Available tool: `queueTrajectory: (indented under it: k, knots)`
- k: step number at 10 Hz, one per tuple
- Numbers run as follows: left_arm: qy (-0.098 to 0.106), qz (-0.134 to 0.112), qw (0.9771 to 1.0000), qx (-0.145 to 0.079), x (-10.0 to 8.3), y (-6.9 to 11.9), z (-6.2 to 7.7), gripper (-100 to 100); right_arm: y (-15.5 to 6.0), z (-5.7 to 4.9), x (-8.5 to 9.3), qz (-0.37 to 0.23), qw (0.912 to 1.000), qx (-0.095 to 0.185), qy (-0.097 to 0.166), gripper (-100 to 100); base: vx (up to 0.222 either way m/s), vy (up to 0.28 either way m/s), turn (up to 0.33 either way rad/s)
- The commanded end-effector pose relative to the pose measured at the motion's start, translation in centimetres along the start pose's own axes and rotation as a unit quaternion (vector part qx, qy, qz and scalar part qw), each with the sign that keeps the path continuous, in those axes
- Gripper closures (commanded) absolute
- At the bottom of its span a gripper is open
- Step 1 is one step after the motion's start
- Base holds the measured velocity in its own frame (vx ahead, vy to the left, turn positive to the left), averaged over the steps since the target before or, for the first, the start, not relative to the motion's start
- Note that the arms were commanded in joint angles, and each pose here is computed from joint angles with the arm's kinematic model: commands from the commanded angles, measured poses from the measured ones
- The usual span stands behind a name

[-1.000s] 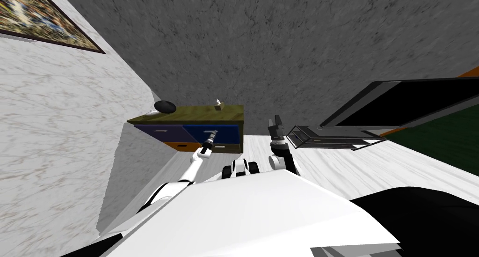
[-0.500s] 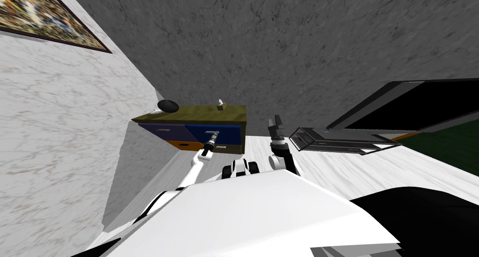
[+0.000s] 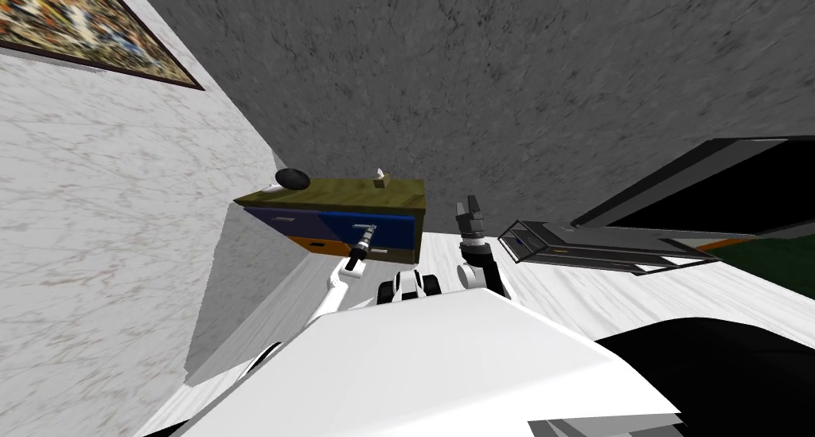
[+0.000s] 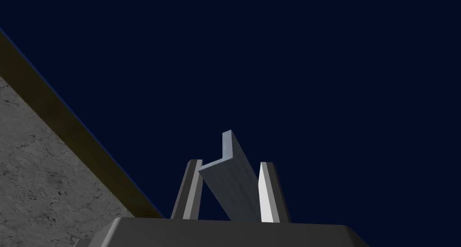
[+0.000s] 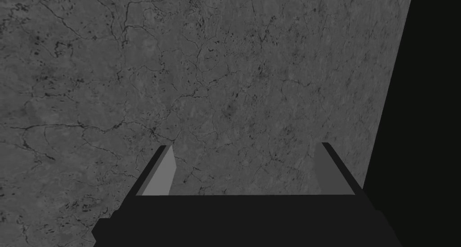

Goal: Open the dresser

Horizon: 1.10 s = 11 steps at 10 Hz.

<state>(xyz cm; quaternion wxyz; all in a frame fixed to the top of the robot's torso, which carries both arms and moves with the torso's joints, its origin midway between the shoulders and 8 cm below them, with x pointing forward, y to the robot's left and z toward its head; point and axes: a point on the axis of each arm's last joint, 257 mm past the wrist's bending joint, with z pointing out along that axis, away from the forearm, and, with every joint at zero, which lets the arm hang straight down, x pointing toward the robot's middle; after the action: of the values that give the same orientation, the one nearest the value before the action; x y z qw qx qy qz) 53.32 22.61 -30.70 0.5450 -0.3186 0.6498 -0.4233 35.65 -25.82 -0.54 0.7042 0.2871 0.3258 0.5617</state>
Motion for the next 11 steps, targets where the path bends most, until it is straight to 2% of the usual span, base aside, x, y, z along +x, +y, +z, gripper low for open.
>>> queueTrajectory:
  k: [1, 3, 4, 5, 6, 7, 8, 11]
  knots:
    - [0.013, -0.005, 0.9998, -0.011, 2.6, 0.0, -1.7, 100, 0.0, 0.0, 0.0, 0.0, 1.0, 0.0, 0.0, 0, 0.074, 0.031, 0.111]
    - [0.008, -0.005, 0.9999, 0.011, 2.1, -2.1, -1.6, 100, 0.0, 0.0, 0.0, 0.0, 1.0, 0.0, 0.0, 0, 0.046, 0.013, 0.032]
    - [0.017, -0.011, 0.9998, -0.004, 3.9, -1.4, -2.9, 100, 0.0, 0.0, 0.0, 0.0, 1.0, 0.0, 0.0, 0, 0.058, 0.024, 0.102]
    - [0.014, -0.011, 0.9998, 0.009, 3.6, -2.7, -2.8, 100, 0.0, 0.0, 0.0, 0.0, 1.0, 0.0, 0.0, 0, 0.057, 0.022, 0.062]
    - [0.012, -0.011, 0.9997, 0.015, 3.5, -3.3, -2.7, 100, 0.0, 0.0, 0.0, 0.0, 1.0, 0.0, 0.0, 0, 0.021, 0.01, 0.003]
    - [0.013, -0.011, 0.9998, 0.008, 3.6, -2.7, -2.8, 100, 0.0, 0.0, 0.0, 0.0, 1.0, 0.0, 0.0, 0, 0.01, 0.005, -0.004]
    - [0.014, -0.01, 0.9997, 0.016, 3.4, -3.7, -2.8, 100, 0.0, 0.0, 0.0, 0.0, 1.0, 0.0, 0.0, 0, -0.097, 0.023, 0.03]
    - [0.016, -0.008, 0.9995, 0.025, 3.3, -5.0, -2.9, 100, 0.0, 0.0, 0.0, 0.0, 1.0, 0.0, 0.0, 0, -0.161, 0.034, 0.028]
